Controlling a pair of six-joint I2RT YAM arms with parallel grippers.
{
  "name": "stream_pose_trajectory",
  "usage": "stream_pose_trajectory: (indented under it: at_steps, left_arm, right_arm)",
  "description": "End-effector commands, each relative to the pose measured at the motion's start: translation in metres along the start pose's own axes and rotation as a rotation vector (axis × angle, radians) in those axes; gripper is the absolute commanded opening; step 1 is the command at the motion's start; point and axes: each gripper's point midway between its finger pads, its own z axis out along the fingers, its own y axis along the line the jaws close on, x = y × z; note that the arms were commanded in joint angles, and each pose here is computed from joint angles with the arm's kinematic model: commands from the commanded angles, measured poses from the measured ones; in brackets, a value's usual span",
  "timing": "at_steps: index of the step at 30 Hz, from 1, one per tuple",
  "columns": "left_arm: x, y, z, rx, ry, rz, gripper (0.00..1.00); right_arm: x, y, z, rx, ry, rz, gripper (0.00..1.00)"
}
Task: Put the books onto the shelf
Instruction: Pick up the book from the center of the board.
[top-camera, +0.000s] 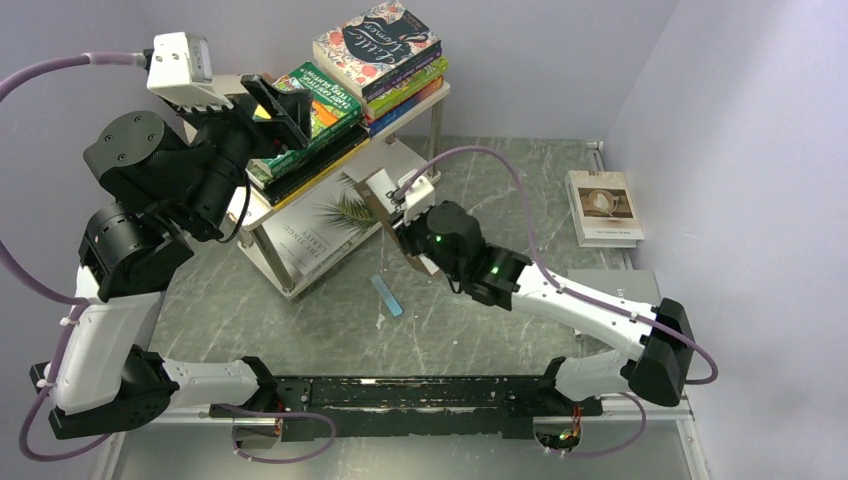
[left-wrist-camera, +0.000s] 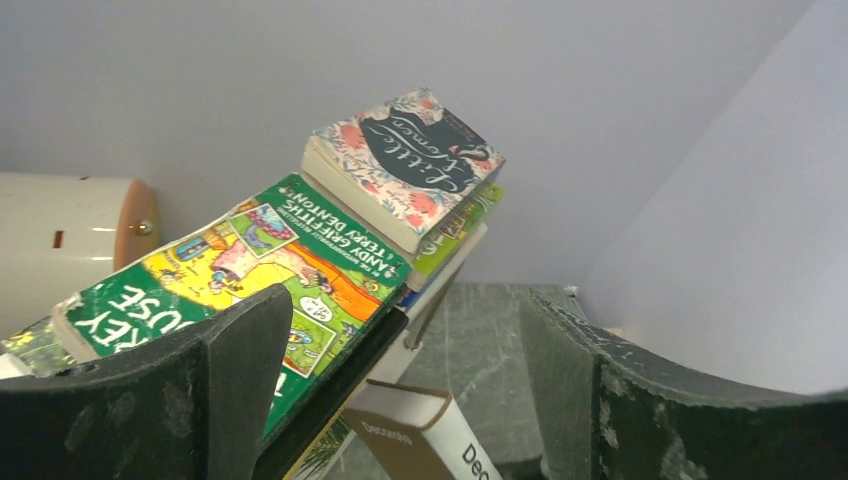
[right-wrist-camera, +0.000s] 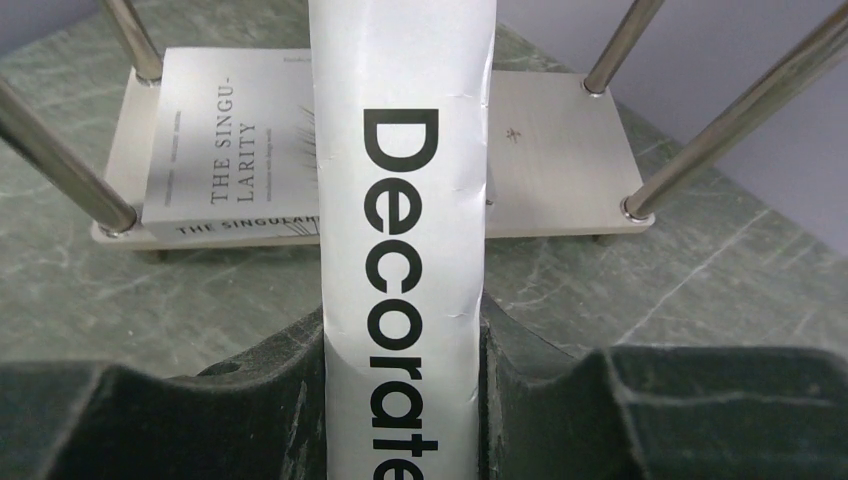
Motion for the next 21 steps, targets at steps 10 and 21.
stream_pose_trajectory:
  at_steps: [10,21]
  left_arm:
    - [-0.025,0.02,0.003,-0.133,-0.067,0.033,0.9]
    - [-0.027,0.026,0.002,-0.163,-0.066,0.047,0.92]
  right_arm:
    - [-0.025,0.063,-0.005,0.084,-0.119,-0.451,0.36]
    - [-0.03,0.092,0.015,0.166,-0.181,-0.761,0.35]
